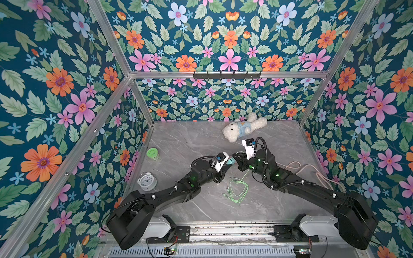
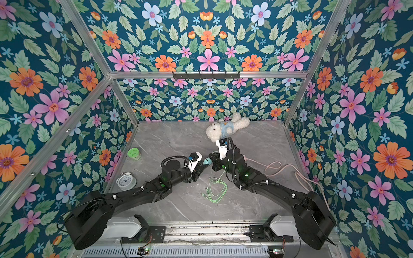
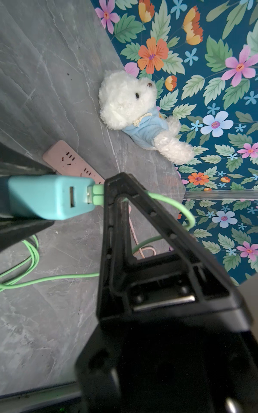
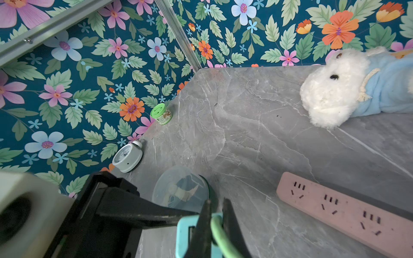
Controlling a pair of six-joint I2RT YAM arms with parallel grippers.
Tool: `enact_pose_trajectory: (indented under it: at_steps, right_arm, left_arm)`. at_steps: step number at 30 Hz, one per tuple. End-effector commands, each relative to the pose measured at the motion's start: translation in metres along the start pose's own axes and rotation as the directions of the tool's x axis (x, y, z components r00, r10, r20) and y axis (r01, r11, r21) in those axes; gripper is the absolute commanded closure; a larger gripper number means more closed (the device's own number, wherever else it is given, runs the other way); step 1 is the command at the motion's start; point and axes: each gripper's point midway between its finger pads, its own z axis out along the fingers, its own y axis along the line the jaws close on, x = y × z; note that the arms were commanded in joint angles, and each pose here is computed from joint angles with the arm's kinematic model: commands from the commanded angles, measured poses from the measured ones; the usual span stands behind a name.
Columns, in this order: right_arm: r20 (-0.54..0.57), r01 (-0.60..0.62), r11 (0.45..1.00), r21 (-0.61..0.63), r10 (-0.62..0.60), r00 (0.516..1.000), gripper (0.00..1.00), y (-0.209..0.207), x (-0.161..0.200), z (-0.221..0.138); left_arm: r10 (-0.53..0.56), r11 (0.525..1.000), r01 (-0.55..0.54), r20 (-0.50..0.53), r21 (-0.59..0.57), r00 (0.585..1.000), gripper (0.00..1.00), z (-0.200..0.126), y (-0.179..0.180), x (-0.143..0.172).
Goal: Charge the cordless meat grinders
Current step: Adjust the charging cable at the plug.
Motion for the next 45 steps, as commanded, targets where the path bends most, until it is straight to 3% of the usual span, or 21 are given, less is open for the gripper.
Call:
enact_pose_trajectory:
  at_steps: [1, 5, 10, 12, 17, 22, 27, 31, 39, 45]
  right_arm:
    - [-0.113, -0.032, 0.999, -0.011, 0.030, 0.993, 1.00, 0.002, 0.024, -0.002]
    - [-0.130, 0.031, 0.999, -0.030, -0.035, 0.991, 1.00, 0.008, 0.021, -0.002]
    - [-0.133, 0.062, 0.998, -0.003, -0.062, 0.989, 1.00, 0.005, 0.020, -0.001]
    - [-0.131, 0.064, 0.998, -0.007, -0.064, 0.989, 1.00, 0.005, 0.020, 0.001]
    - [-0.087, 0.091, 0.995, -0.029, -0.094, 0.992, 1.00, 0.015, 0.032, 0.003]
    - [-0.055, 0.065, 0.998, -0.026, -0.066, 0.996, 1.00, 0.013, 0.035, -0.001]
    - [-0.115, 0.060, 0.998, -0.022, -0.062, 0.991, 1.00, 0.013, 0.041, 0.002]
    - [-0.172, 0.055, 0.998, -0.011, -0.056, 0.983, 1.00, 0.012, 0.046, 0.006]
    - [-0.148, 0.058, 0.998, -0.006, -0.058, 0.987, 1.00, 0.013, 0.037, 0.002]
    - [-0.102, 0.066, 0.998, -0.024, -0.068, 0.993, 0.79, 0.021, 0.023, -0.010]
  left_arm:
    - [0.092, 0.996, -0.085, 0.238, -0.039, 0.967, 1.00, -0.009, 0.003, -0.062]
    - [0.125, 0.990, -0.137, 0.202, 0.044, 0.971, 1.00, -0.002, -0.012, -0.055]
    - [0.172, 0.981, -0.187, 0.199, 0.058, 0.965, 1.00, -0.003, -0.020, -0.056]
    - [0.148, 0.986, -0.159, 0.209, 0.038, 0.967, 1.00, -0.003, -0.016, -0.060]
    - [-0.031, 0.999, 0.024, 0.294, 0.029, 0.955, 1.00, -0.007, 0.005, -0.082]
    - [-0.068, 0.997, 0.047, 0.352, 0.066, 0.933, 1.00, -0.018, 0.008, -0.091]
    - [0.022, 0.998, -0.038, 0.330, 0.043, 0.944, 1.00, -0.018, 0.004, -0.087]
    - [0.174, 0.984, -0.176, 0.244, -0.011, 0.954, 1.00, -0.007, -0.006, -0.077]
    - [0.134, 0.991, -0.134, 0.267, -0.020, 0.954, 1.00, -0.004, -0.002, -0.081]
    - [0.096, 0.995, -0.097, 0.203, -0.004, 0.974, 1.00, 0.009, 0.003, -0.068]
